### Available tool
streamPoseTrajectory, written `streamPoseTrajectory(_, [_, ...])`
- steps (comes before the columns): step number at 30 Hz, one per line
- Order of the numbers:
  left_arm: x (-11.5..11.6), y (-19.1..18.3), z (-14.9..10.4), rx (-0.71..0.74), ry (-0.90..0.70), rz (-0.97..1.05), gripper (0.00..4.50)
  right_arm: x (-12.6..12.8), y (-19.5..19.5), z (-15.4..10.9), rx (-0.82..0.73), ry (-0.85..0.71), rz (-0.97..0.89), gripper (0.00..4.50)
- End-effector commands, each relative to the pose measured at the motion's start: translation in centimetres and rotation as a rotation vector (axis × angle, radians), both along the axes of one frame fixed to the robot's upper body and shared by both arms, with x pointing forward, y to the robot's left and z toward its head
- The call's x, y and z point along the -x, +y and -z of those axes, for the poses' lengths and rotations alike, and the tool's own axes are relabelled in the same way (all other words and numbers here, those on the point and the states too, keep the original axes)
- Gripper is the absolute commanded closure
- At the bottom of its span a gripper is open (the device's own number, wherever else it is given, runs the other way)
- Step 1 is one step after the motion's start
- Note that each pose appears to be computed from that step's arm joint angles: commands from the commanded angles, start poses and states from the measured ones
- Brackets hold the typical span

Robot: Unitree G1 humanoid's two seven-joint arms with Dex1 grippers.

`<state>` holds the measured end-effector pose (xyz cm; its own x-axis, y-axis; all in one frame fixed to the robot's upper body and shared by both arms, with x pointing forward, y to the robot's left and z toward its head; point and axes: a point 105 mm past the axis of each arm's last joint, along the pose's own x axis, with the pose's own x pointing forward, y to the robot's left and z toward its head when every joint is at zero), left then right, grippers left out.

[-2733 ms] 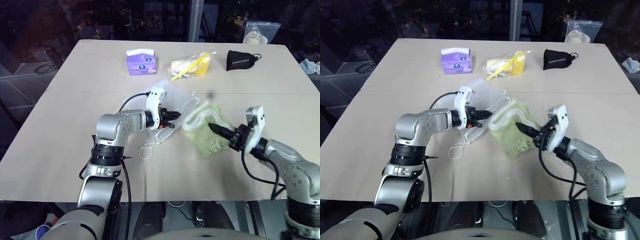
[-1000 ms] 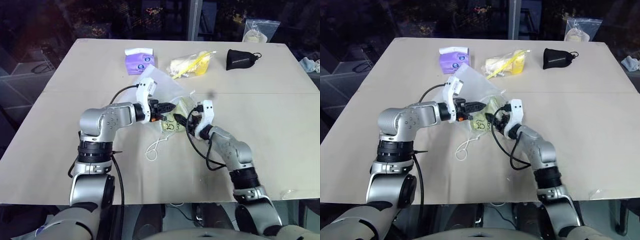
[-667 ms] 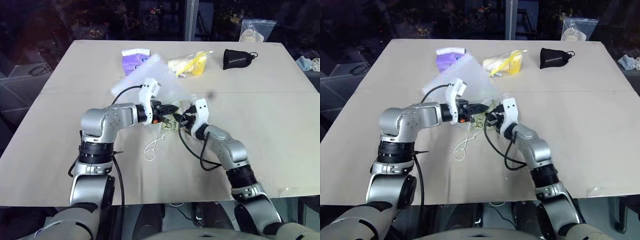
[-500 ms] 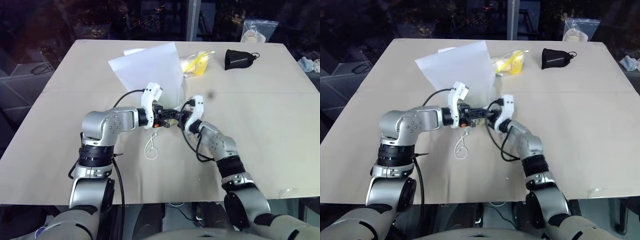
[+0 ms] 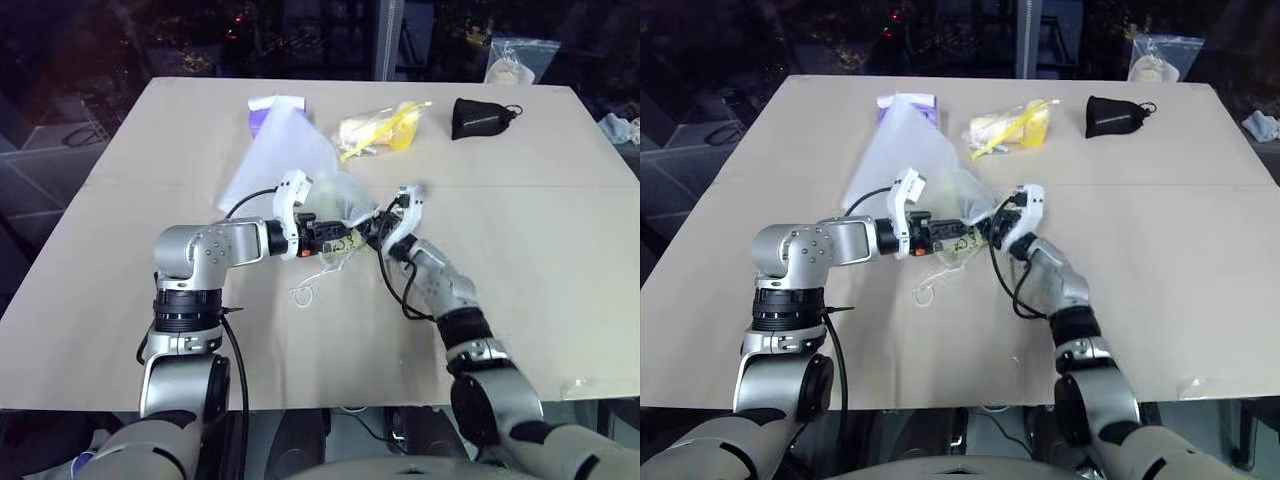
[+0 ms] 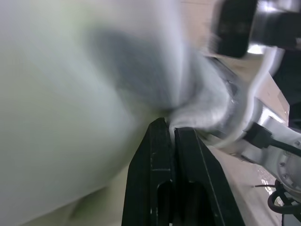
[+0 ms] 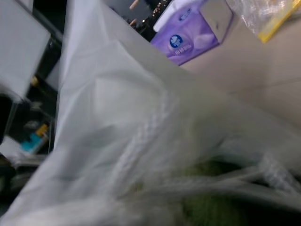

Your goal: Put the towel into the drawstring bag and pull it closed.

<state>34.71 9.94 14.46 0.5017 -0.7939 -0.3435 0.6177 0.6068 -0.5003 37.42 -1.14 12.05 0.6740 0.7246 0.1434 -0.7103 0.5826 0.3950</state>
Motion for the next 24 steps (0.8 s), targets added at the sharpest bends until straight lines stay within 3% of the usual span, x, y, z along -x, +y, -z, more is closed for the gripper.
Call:
streamPoseTrajectory(1, [-1.2,0.5,-4.4,0.04,-0.196,0.025,4.5,4.1,1.6,-1.2,0.228,-0.175,-0.123,0.82])
streamPoseTrajectory(6, [-2.2,1.9,-4.7,-0.051,-0.289,0.054,4.5,6.5,-0.5,-1.3,0.435,-0.239,-0.103,0.82])
streamPoseTrajectory(9, [-2.0,0.7,-5.7,-0.039,-0.351,0.097,4.5,4.6,-2.6,-0.5,0.439,-0.113,0.067,0.82])
streamPoseTrajectory(24, [-2.3,1.6,-5.8,-0.165,-0.471,0.109,4.5,1.3,-6.8,-2.0,0.718,-0.221,0.342,0.82])
